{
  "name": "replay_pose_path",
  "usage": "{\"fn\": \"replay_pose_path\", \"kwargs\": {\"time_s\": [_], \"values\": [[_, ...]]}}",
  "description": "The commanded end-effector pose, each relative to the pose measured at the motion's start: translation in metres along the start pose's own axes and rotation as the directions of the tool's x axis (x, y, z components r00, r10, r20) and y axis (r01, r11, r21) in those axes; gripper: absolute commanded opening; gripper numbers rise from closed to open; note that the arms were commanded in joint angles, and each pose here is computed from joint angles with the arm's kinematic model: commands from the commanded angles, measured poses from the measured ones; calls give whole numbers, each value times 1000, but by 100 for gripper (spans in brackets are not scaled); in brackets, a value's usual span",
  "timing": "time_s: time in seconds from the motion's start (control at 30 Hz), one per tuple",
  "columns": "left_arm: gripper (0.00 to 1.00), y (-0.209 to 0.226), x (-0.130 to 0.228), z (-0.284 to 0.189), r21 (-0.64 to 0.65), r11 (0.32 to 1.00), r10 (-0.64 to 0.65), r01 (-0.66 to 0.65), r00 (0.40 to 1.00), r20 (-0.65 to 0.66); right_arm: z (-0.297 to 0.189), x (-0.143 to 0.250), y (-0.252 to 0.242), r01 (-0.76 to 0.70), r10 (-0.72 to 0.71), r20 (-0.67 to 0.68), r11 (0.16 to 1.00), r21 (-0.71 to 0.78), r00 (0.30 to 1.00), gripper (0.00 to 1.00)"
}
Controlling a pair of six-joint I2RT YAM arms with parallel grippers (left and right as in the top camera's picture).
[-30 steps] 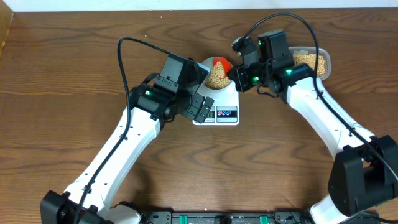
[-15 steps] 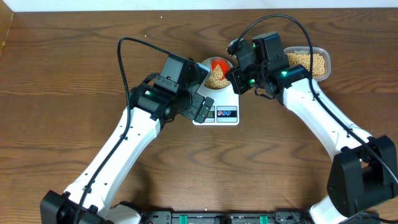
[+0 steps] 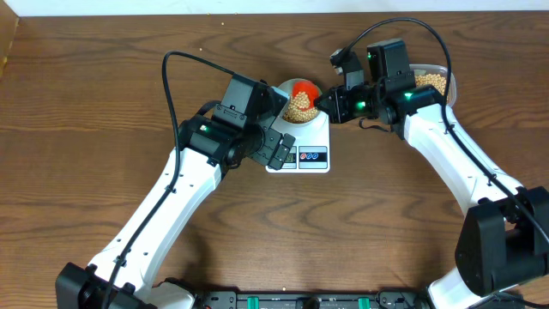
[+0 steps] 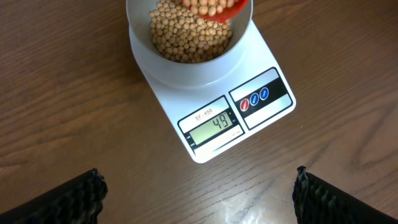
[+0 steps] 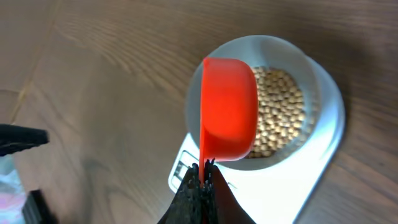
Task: Scoop item into bowl and weigh 50g on scale
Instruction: 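Tip the scoop slowly with the right gripper, trickling soybeans into bowl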
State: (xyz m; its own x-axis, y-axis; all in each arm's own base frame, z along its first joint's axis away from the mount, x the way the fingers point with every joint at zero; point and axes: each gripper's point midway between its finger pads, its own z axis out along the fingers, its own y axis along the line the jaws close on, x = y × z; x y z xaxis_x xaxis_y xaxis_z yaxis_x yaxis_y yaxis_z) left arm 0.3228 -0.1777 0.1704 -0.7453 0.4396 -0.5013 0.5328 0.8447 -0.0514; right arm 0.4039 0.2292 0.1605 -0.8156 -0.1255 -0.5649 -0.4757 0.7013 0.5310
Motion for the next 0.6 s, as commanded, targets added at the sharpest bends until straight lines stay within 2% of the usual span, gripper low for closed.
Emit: {"fn": "replay_pose_path", "kwargs": {"time_s": [0.0, 0.57], "values": [[98, 1, 1, 2, 0, 1000, 2, -2, 1000, -7, -7, -4, 14, -5, 6, 14, 998, -59, 1000, 1], [98, 1, 1, 2, 0, 1000, 2, -2, 1000, -8, -8, -5, 14, -2, 3, 19, 998, -59, 1000, 1]]}}
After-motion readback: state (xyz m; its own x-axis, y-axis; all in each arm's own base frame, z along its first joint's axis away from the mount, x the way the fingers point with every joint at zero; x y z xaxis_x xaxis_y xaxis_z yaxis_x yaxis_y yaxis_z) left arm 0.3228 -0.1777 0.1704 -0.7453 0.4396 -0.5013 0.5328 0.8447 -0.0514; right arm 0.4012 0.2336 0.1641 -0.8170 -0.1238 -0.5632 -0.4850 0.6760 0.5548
